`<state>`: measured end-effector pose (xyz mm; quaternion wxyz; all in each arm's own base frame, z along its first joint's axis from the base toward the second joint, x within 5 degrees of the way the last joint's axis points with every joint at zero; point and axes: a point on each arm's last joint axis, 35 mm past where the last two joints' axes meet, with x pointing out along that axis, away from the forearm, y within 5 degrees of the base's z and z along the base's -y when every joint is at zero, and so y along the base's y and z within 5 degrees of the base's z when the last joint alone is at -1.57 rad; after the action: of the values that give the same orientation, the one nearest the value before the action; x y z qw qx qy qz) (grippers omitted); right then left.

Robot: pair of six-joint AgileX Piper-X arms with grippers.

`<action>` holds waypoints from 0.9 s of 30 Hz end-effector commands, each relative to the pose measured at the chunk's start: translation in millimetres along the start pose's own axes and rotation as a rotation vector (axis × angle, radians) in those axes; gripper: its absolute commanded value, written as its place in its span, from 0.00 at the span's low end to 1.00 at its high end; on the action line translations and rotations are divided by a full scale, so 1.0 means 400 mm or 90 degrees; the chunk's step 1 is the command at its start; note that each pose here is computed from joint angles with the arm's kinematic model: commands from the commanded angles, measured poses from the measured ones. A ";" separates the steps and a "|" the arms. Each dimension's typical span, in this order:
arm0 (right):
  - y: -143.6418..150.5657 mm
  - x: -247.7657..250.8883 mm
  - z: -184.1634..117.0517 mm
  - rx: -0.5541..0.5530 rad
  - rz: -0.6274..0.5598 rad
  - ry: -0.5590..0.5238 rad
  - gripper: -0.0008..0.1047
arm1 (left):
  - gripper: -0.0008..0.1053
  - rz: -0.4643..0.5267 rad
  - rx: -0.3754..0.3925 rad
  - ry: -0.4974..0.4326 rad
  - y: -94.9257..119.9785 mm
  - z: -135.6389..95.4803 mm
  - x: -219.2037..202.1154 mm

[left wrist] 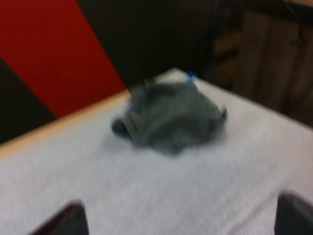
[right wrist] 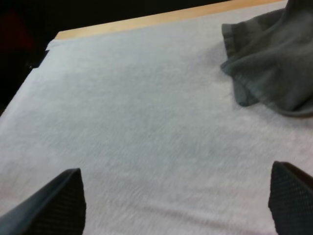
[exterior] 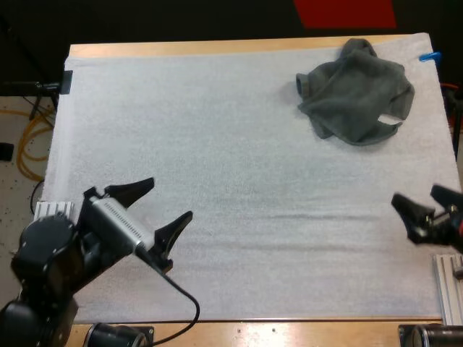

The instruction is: Pick towel from pile fold and stack

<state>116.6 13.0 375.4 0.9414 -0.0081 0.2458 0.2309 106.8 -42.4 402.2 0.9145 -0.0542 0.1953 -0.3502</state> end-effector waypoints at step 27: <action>-0.391 0.735 -0.137 0.322 -0.224 0.278 0.71 | 0.70 -0.016 -0.080 0.120 0.073 -0.007 0.150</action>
<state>386.0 -5.3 165.3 0.8578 0.1307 0.4971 -0.0083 166.0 -59.4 369.8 0.8839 -0.0749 0.3032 -0.3481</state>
